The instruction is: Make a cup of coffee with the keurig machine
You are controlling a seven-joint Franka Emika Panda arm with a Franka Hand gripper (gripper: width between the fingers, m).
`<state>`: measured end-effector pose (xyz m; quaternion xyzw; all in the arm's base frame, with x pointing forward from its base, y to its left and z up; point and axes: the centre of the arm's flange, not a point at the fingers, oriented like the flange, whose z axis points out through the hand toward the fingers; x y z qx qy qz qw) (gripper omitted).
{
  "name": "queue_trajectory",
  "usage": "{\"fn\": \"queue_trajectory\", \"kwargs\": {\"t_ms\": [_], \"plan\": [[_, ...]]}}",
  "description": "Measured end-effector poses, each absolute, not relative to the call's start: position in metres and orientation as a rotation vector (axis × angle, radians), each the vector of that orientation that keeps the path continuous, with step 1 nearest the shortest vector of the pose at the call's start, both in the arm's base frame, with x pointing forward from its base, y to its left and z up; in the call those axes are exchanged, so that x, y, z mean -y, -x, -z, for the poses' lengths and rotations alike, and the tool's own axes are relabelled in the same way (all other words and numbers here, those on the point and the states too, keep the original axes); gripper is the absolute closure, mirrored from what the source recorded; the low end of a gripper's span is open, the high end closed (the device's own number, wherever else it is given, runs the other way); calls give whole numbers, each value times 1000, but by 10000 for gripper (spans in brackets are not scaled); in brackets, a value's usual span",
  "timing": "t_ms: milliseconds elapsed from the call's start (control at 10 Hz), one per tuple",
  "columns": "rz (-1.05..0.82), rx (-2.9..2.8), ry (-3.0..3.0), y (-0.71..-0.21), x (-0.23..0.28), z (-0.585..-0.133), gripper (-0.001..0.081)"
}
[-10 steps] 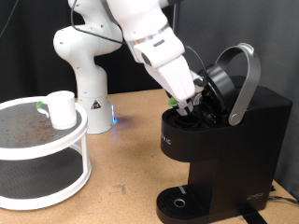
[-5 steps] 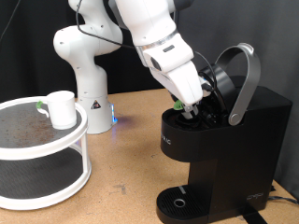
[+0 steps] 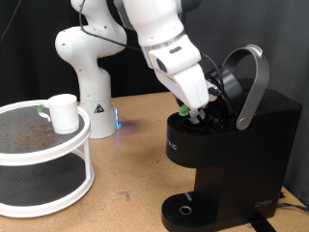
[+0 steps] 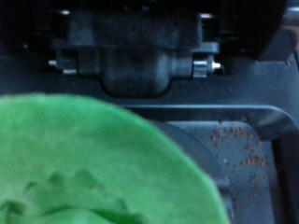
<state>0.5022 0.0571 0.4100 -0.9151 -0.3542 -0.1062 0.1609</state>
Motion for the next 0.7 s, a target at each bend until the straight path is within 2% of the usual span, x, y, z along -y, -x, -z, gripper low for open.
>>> {"fn": "queue_trajectory", "kwargs": {"t_ms": [700], "plan": [[306,979,2628,-502,-47,-407,340]]}}
